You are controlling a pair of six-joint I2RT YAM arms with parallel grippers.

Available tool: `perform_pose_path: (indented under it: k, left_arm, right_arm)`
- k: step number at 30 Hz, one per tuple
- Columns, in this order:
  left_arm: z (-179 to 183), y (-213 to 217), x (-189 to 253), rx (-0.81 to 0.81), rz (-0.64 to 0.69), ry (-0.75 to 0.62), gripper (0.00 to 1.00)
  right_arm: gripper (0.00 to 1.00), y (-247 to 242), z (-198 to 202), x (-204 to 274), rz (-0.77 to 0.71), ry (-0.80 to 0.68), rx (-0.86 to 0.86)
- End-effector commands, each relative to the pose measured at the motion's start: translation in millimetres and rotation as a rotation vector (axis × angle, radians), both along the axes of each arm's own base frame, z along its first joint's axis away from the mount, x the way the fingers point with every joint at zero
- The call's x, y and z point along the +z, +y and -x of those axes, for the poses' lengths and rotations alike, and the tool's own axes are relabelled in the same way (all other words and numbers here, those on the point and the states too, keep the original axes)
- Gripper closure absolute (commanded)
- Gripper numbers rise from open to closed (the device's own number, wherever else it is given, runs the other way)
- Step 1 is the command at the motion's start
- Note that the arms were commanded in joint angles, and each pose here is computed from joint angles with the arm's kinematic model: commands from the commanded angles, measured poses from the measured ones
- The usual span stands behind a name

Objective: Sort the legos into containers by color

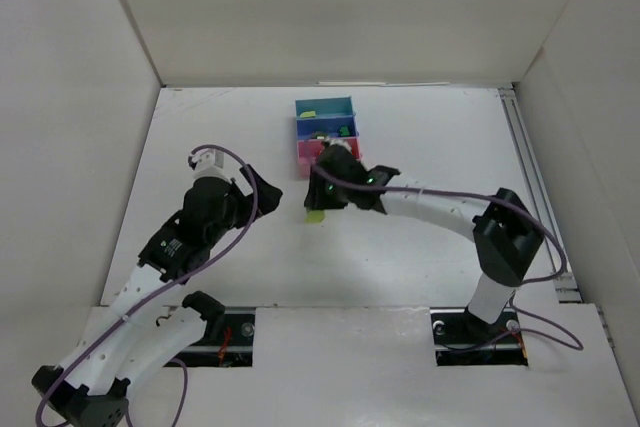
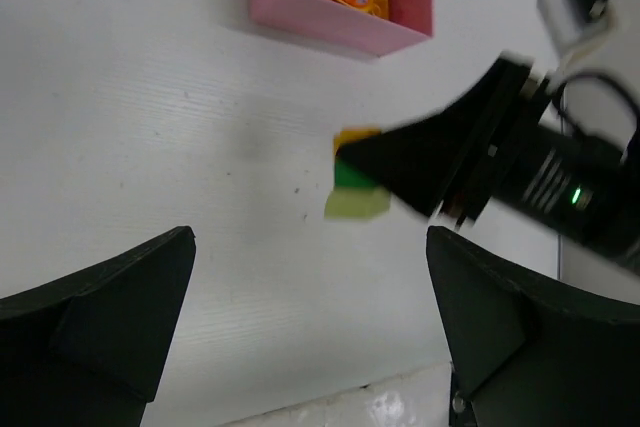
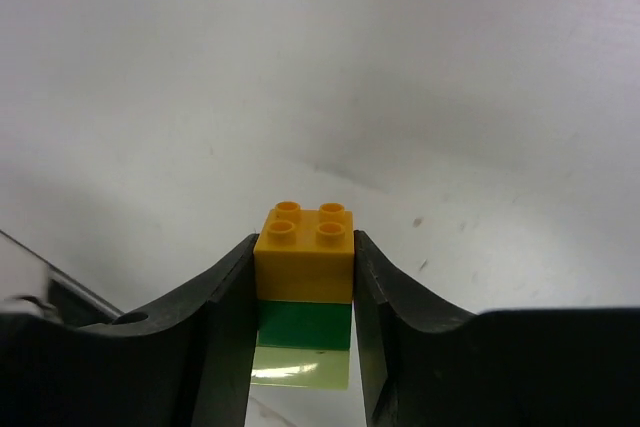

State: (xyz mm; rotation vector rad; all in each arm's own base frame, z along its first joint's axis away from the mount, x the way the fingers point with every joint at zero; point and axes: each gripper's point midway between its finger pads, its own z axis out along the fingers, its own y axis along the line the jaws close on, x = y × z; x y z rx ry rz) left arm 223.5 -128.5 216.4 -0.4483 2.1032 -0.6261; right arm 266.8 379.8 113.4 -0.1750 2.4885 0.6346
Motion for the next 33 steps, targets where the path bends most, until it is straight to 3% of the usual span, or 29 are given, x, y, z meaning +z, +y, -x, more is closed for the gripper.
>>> perform_pose_path:
  k: [1,8,14,20,28,33]
  left_arm:
    - [0,-41,21,-0.218,0.098,-0.121,0.00]
    - [-10,-65,13,-0.258,0.091,-0.172,0.00]
    - [-26,-116,-3,-0.294,0.034,-0.183,0.00]
    - [-48,-103,-28,-0.084,-0.076,-0.069,0.03]
    - [-41,-98,-1,-0.041,0.048,-0.245,0.06]
    - [-45,-94,-9,-0.006,0.000,-0.213,0.14]
  right_arm:
    - [0.85,7,-35,47,-0.294,0.015,0.055]
    - [0.85,4,-60,75,-0.356,0.085,-0.004]
    - [0.84,20,-64,95,-0.421,0.104,0.017]
    - [0.84,15,-63,101,-0.438,0.106,-0.030]
    - [0.83,17,-53,94,-0.460,0.151,-0.046]
    - [0.83,27,-49,94,-0.486,0.174,-0.023]
